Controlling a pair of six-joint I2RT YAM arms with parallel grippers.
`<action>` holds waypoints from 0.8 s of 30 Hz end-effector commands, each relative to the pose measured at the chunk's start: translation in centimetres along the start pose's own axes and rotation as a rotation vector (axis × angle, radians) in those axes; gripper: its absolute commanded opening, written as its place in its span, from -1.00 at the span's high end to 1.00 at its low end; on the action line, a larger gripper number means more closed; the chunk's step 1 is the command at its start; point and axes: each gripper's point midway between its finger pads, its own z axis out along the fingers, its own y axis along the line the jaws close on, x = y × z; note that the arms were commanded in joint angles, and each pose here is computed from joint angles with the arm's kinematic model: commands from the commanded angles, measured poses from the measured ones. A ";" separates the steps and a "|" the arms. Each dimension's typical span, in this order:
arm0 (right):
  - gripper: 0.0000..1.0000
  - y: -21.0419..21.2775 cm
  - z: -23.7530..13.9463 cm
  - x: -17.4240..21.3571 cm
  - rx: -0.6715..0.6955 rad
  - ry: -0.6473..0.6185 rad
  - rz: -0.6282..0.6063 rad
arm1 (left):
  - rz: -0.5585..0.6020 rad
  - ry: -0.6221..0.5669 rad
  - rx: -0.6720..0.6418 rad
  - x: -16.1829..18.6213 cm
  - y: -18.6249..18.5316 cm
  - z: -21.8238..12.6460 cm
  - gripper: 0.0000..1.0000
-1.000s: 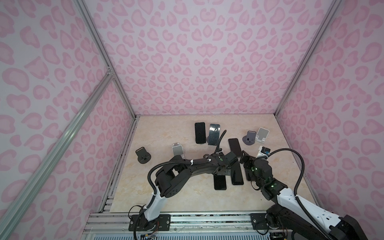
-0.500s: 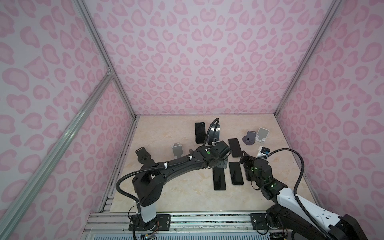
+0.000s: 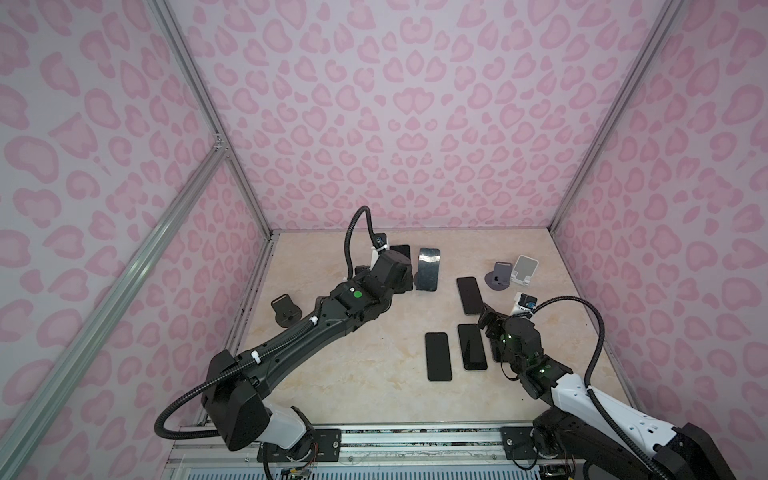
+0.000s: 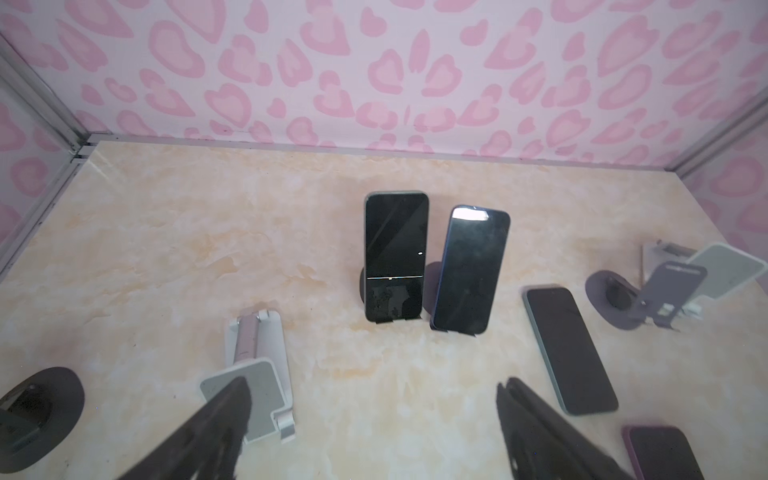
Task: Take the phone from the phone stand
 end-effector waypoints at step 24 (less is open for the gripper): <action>-0.95 0.2 0.2 -0.2 0.008 0.000 -0.011 | 0.094 0.213 -0.122 0.2 -2.0 14.5 -0.92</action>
